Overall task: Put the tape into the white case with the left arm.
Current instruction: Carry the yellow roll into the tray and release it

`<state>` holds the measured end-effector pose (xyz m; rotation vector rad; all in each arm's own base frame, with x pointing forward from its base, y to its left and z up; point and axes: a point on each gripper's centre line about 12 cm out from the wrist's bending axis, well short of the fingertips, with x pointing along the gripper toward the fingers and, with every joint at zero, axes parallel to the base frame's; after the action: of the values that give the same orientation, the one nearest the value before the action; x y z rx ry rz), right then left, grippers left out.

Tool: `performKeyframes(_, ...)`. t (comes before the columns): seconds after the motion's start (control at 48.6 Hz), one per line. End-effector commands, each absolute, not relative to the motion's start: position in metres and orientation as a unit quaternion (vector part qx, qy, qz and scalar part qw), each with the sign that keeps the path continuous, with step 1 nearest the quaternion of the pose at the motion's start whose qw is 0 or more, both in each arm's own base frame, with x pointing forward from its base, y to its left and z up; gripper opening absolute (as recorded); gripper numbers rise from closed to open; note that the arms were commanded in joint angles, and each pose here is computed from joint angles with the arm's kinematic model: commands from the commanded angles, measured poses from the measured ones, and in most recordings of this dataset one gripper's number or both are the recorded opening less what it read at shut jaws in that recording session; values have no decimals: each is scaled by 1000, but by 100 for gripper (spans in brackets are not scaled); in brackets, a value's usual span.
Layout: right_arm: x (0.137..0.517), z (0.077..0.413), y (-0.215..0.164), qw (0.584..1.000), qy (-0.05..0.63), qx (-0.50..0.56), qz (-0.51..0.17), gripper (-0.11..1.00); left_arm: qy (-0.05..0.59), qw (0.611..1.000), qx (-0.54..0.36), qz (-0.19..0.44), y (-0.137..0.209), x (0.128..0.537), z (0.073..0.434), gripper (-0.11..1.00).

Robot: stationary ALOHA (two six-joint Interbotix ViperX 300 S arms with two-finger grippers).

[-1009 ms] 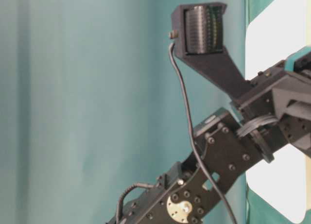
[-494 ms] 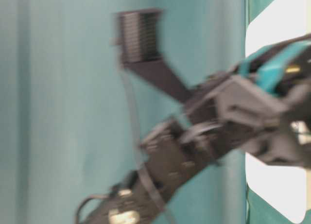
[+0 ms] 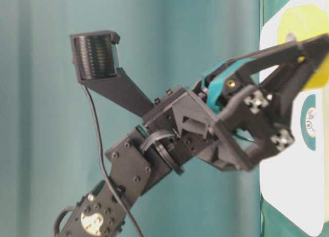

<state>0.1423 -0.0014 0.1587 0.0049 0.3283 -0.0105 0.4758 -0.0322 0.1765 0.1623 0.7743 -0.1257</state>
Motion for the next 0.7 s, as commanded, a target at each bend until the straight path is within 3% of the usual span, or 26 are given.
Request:
performKeyframes(0.0, 144, 163, -1, 988, 155, 2, -5, -9, 348, 933, 83, -46, -15, 481, 200, 27)
performKeyframes(0.68, 144, 163, -1, 988, 155, 2, -5, -9, 353, 930, 98, 11, 63, 505, 180, 27)
